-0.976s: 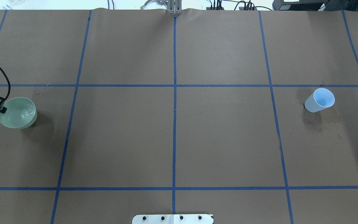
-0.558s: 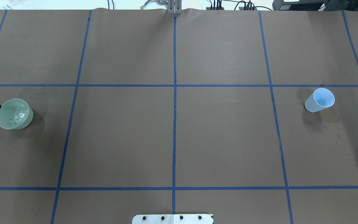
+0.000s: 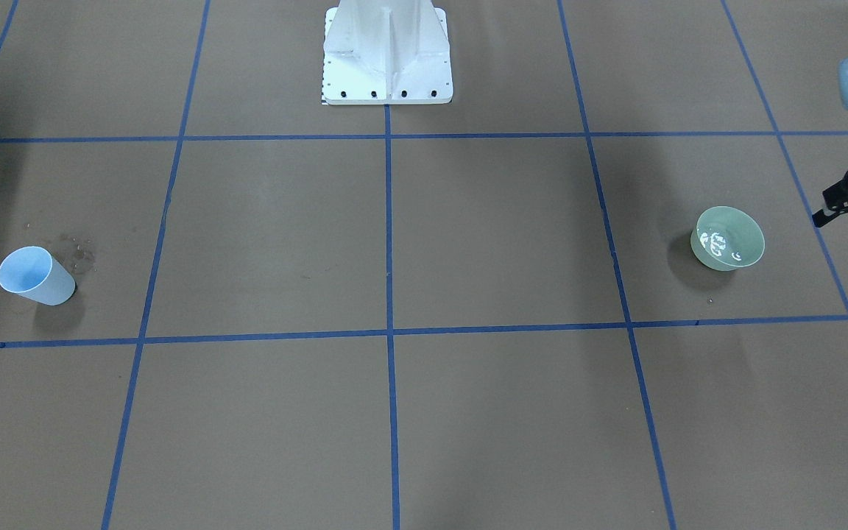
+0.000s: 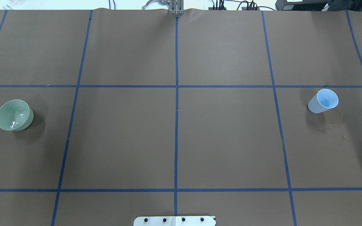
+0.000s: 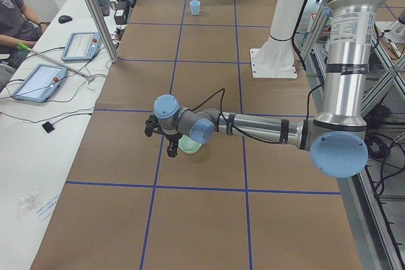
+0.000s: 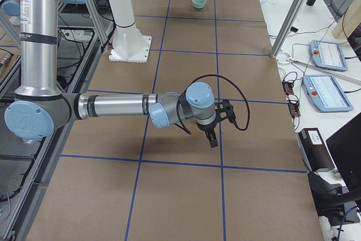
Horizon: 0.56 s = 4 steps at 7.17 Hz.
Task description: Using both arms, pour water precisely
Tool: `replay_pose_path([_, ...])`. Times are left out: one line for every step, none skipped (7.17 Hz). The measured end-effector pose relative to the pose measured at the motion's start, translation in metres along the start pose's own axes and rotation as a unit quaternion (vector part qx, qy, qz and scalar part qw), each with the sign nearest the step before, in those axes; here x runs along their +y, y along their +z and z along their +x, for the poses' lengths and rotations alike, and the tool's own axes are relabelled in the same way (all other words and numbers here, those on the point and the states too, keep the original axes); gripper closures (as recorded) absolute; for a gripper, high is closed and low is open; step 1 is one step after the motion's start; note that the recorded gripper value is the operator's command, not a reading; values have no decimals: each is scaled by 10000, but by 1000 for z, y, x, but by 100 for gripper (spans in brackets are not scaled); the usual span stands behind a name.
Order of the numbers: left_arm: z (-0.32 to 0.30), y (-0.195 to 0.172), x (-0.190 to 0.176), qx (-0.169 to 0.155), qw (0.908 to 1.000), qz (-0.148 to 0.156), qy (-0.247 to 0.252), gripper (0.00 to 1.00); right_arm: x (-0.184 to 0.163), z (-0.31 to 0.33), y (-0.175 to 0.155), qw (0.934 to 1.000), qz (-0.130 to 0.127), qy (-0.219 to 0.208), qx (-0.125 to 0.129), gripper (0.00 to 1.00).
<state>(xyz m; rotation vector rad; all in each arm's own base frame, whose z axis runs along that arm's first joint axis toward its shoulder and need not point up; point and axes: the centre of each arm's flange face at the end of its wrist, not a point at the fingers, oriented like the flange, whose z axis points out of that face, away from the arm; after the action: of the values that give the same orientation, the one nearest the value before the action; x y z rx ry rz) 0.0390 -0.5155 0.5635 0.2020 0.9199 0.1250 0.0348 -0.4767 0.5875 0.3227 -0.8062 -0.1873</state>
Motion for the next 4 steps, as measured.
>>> replay_pose_path([-20, -24, 3, -79, 9998, 155, 88, 0, 0, 1, 5, 9998, -149, 108, -5, 1])
replay_pose_path([-40, -40, 11, -156, 9997, 192, 23, 0, -3, 2, 7, 9991, -323, 288, -20, 1])
replay_pose_path([-55, -45, 24, -196, 9997, 133, -104, 0, -6, 3, 8, 9978, -469, 458, -26, 1])
replay_pose_path([-64, -44, 38, -217, 9995, 67, -202, 0, -5, 4, 8, 9969, -548, 566, -17, 0])
